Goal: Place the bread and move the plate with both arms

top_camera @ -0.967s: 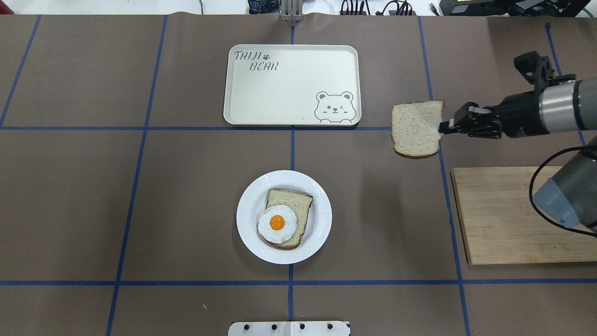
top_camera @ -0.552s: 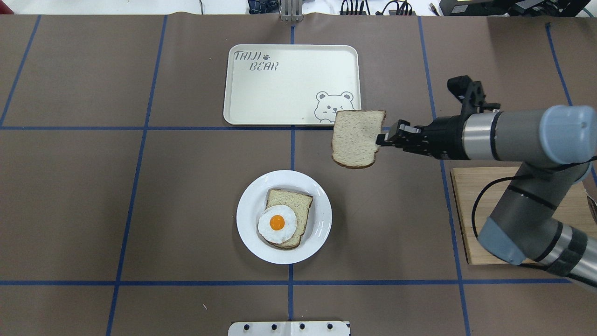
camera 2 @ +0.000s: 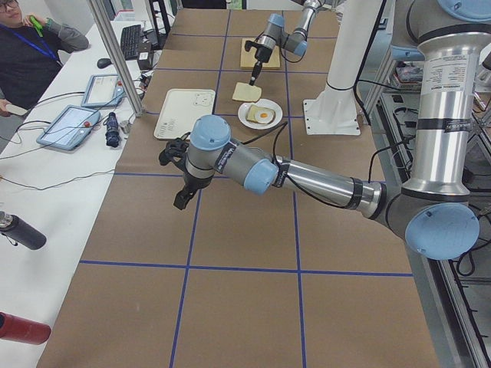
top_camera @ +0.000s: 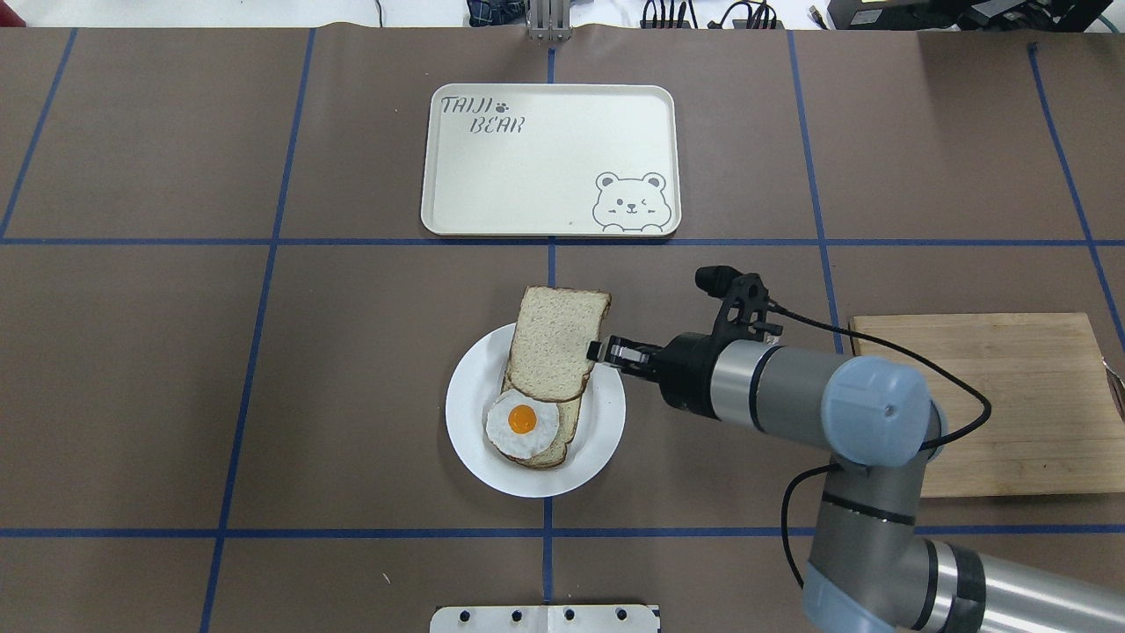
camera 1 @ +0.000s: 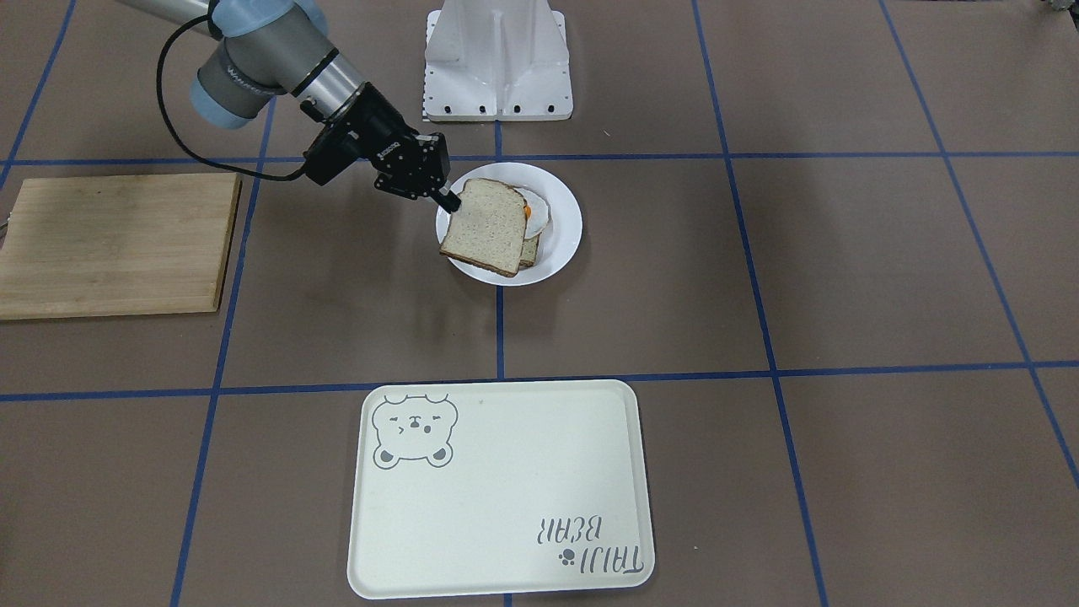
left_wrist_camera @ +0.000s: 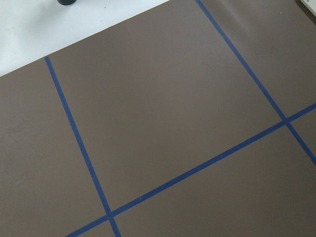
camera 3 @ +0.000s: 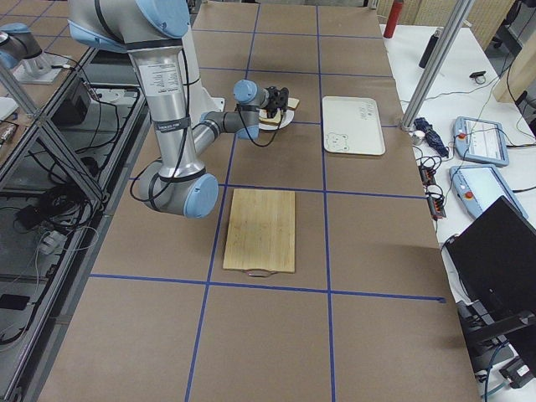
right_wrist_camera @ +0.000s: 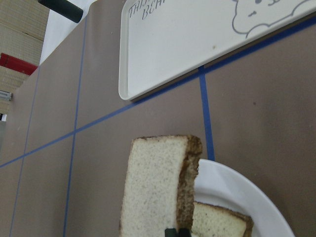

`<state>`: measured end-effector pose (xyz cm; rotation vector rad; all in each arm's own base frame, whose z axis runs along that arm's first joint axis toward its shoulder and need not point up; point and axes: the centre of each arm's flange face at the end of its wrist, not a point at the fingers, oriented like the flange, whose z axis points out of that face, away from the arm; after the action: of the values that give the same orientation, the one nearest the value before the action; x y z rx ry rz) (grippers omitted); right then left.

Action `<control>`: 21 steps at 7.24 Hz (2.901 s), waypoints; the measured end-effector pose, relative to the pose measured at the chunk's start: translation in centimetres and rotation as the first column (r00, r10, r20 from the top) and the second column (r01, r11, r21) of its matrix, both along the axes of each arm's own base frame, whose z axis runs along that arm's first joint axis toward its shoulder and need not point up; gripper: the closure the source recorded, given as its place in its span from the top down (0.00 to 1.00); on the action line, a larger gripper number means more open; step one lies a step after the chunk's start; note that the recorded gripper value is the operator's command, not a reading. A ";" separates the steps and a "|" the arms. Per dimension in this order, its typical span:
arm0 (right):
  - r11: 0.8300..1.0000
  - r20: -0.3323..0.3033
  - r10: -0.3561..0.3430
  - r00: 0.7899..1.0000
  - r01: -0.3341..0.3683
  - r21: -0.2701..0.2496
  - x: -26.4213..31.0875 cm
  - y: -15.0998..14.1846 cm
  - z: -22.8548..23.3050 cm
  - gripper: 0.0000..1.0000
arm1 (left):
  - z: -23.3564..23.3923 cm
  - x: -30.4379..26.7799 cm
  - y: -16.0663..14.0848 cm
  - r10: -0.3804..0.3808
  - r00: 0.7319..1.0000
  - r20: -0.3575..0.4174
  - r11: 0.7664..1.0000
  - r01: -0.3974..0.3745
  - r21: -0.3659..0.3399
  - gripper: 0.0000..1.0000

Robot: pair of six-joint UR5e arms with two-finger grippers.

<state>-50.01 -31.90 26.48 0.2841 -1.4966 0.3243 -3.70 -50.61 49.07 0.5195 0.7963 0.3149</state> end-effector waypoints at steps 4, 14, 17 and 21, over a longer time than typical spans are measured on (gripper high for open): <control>1.000 -0.055 -0.015 0.998 0.015 0.006 -5.4 4.9 1.2 0.27 | 0.1 0.0 0.0 0.000 1.000 0.001 1.000 0.000 -0.002 0.98; 0.987 -0.496 -0.139 0.857 0.078 -0.142 22.3 -21.3 7.5 1.00 | -0.9 0.4 0.2 0.016 1.000 -0.013 0.998 -0.015 0.055 0.98; 0.961 -0.726 -0.257 0.638 0.246 -0.124 35.6 -21.7 20.8 1.00 | -2.7 2.7 -0.2 0.064 0.995 -0.074 0.995 -0.058 0.079 0.98; 0.900 -0.727 -0.374 0.577 0.414 -0.135 53.2 -12.9 36.3 1.00 | -7.4 12.7 0.8 -0.016 0.940 -0.341 0.988 -0.037 -0.149 0.98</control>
<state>3.18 -44.85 62.74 0.0829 -0.7040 -0.1975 8.96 -49.79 41.72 0.4296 1.1515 0.1715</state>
